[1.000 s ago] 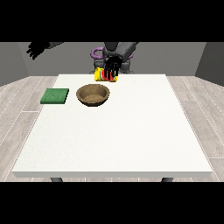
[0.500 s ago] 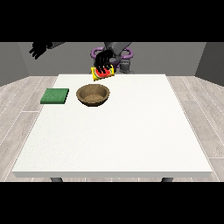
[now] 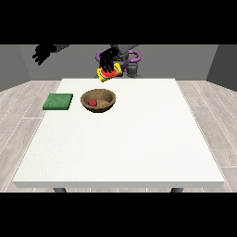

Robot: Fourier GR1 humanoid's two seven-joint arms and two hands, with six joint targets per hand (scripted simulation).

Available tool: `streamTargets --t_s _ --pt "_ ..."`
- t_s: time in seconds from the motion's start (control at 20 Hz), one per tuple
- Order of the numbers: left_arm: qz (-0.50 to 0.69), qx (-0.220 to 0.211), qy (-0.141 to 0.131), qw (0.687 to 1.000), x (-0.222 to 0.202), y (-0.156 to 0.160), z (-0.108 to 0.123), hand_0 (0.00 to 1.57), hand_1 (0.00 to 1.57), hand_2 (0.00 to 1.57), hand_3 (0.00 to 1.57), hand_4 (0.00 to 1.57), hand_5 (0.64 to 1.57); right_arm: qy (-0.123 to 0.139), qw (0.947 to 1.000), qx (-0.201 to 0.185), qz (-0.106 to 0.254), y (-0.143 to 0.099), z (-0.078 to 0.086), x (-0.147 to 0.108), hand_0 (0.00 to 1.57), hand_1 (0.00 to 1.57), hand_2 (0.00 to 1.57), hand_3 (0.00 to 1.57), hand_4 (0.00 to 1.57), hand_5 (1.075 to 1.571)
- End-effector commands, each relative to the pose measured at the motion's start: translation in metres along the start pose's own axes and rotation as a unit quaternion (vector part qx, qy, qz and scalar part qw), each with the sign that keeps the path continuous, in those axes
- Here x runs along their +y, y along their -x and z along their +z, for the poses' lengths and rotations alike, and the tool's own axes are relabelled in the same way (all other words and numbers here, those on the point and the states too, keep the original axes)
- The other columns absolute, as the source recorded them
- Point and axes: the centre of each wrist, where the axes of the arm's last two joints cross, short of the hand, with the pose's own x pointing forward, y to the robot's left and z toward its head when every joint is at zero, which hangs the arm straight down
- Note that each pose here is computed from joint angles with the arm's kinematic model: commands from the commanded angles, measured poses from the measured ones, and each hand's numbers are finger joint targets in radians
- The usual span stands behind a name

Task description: Pick the cup and pour the ball into the bowl, then pick the bowl and place it on the pad

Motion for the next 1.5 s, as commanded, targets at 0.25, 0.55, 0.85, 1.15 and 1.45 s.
streamTargets --t_s 0.25,0.55,0.85,1.15,1.45 --pt "0.342 0.065 -0.061 0.936 0.018 0.087 -0.014 0.95 0.95 1.37 1.08 1.30 1.556 0.081 0.9966 0.014 0.001 0.003 0.006 -0.009 0.00 0.00 0.00 0.11 0.74 1.551" --pt "0.623 0.127 -0.111 0.764 0.055 0.157 -0.023 0.00 0.00 0.00 0.00 1.15 1.568 0.095 0.9954 -0.005 0.000 0.005 0.003 -0.001 0.00 0.00 0.00 0.00 0.78 1.556" --pt "0.759 0.033 -0.118 0.640 0.067 0.239 -0.014 0.00 0.00 0.00 0.00 1.05 1.566 0.137 0.9902 0.011 -0.028 0.032 0.005 0.016 0.00 0.00 0.00 0.00 0.75 1.563" --pt "0.787 0.004 -0.105 0.608 0.047 0.314 0.008 0.00 0.00 0.00 0.00 1.06 1.558 0.138 0.9887 -0.009 -0.058 0.056 0.002 0.039 0.00 0.00 0.00 0.00 0.74 1.565" --pt "0.792 0.001 -0.113 0.600 0.044 0.346 0.026 0.00 0.00 0.00 0.00 0.99 1.561 0.113 0.9918 -0.017 -0.058 0.088 -0.007 0.070 0.00 0.00 0.00 0.00 0.69 1.566"
